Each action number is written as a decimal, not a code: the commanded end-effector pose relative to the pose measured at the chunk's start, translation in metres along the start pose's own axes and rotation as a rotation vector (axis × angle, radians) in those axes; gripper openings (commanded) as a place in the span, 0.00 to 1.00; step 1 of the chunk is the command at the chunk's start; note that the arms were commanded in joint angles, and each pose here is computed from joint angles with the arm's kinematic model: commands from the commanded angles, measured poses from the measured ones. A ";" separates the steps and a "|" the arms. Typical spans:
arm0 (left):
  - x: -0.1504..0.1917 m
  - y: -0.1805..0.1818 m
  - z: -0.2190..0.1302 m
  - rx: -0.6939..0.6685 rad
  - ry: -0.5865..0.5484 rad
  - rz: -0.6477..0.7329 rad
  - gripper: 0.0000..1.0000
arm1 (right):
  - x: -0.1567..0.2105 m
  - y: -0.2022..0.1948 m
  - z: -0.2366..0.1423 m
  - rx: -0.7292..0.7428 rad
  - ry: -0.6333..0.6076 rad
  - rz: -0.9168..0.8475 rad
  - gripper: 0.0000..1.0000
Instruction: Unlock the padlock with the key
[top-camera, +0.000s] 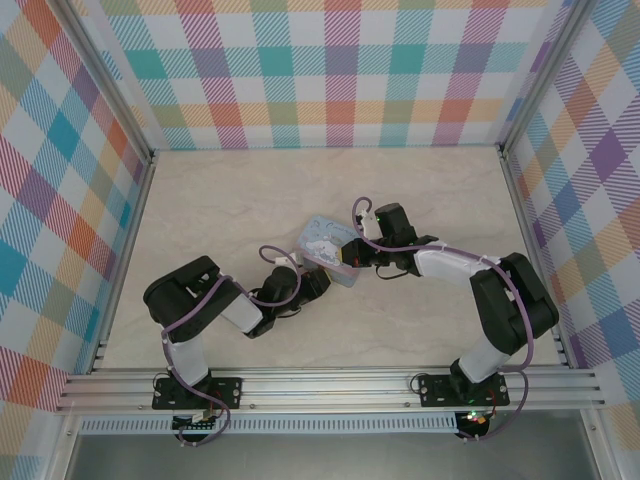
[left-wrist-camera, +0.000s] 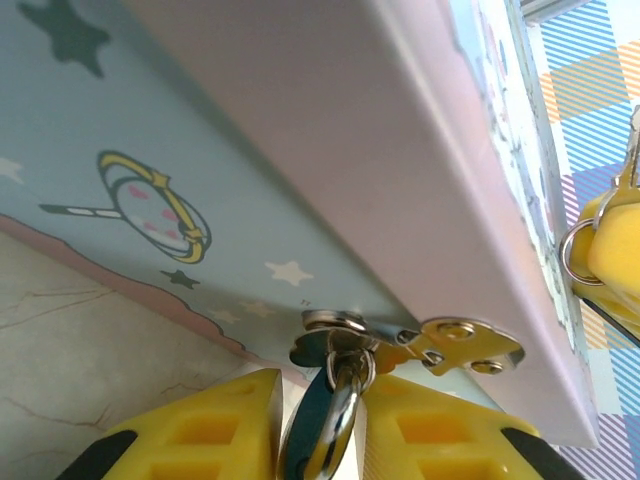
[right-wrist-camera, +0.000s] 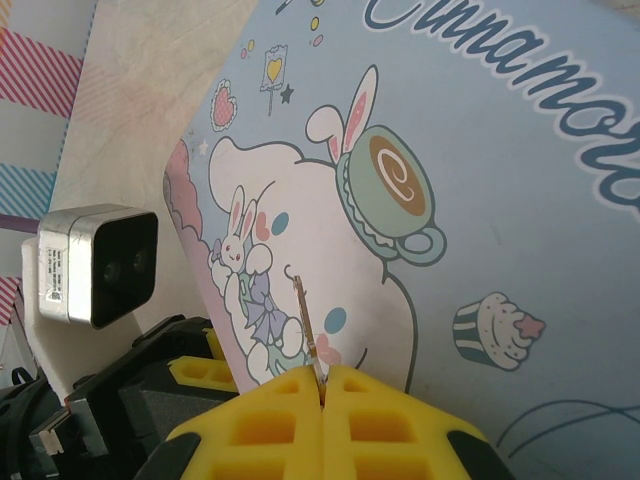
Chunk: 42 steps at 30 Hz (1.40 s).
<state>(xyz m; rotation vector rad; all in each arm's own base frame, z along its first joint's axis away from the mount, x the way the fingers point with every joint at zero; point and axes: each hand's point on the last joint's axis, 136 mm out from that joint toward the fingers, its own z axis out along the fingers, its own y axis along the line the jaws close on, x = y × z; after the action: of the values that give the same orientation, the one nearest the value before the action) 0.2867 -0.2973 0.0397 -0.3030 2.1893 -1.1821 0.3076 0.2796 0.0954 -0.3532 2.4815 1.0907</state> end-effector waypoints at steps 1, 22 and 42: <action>0.008 0.007 -0.003 -0.031 -0.008 -0.010 0.25 | 0.012 -0.006 0.007 0.006 0.043 0.028 0.01; 0.017 0.002 0.001 -0.013 -0.003 -0.034 0.29 | 0.011 -0.006 0.007 0.004 0.043 0.030 0.01; 0.021 0.003 0.002 -0.035 -0.006 -0.031 0.17 | 0.009 -0.003 0.005 -0.001 0.033 0.025 0.01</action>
<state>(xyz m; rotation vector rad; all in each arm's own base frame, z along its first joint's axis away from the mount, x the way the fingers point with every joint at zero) 0.2810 -0.3033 0.0397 -0.3596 2.1546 -1.1727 0.3080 0.2817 0.0959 -0.3603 2.4734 1.1057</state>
